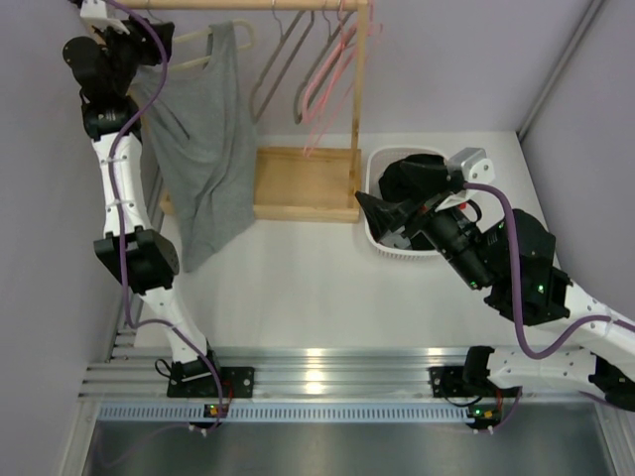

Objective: Remove the tank top from the hanger
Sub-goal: Pick up the hanger from the clothesline, then remove the tank top from the hanger.

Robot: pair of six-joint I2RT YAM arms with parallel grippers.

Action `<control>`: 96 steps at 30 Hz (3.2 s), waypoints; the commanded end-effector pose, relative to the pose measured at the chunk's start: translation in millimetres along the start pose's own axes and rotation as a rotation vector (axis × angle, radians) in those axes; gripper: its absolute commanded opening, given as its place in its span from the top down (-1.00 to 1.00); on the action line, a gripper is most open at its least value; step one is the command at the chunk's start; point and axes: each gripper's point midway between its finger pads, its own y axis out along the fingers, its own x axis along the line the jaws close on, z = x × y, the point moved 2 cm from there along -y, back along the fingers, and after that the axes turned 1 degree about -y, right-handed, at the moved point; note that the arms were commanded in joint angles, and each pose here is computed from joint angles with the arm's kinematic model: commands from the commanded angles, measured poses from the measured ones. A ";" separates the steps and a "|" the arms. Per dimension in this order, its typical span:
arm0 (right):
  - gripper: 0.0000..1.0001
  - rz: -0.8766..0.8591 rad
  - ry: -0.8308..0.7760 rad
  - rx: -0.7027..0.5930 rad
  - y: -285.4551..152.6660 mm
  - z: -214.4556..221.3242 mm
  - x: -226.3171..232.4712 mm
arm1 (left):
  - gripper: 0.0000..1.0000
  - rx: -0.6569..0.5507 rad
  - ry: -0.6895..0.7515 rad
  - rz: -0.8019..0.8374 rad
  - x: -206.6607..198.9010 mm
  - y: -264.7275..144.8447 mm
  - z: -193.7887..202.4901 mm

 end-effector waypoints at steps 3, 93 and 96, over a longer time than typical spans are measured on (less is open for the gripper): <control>-0.99 0.020 0.017 -0.028 -1.9 -13.4 -6.4 | 1.00 -0.048 0.046 0.178 -46.2 -16.2 -33.3; -0.99 -0.533 0.320 -0.149 26.0 56.6 62.6 | 1.00 0.218 -0.707 0.251 -278.9 -335.3 -55.1; -0.99 -0.616 0.372 -0.170 27.6 43.9 74.9 | 1.00 0.237 -0.715 0.263 -278.9 -332.6 -52.7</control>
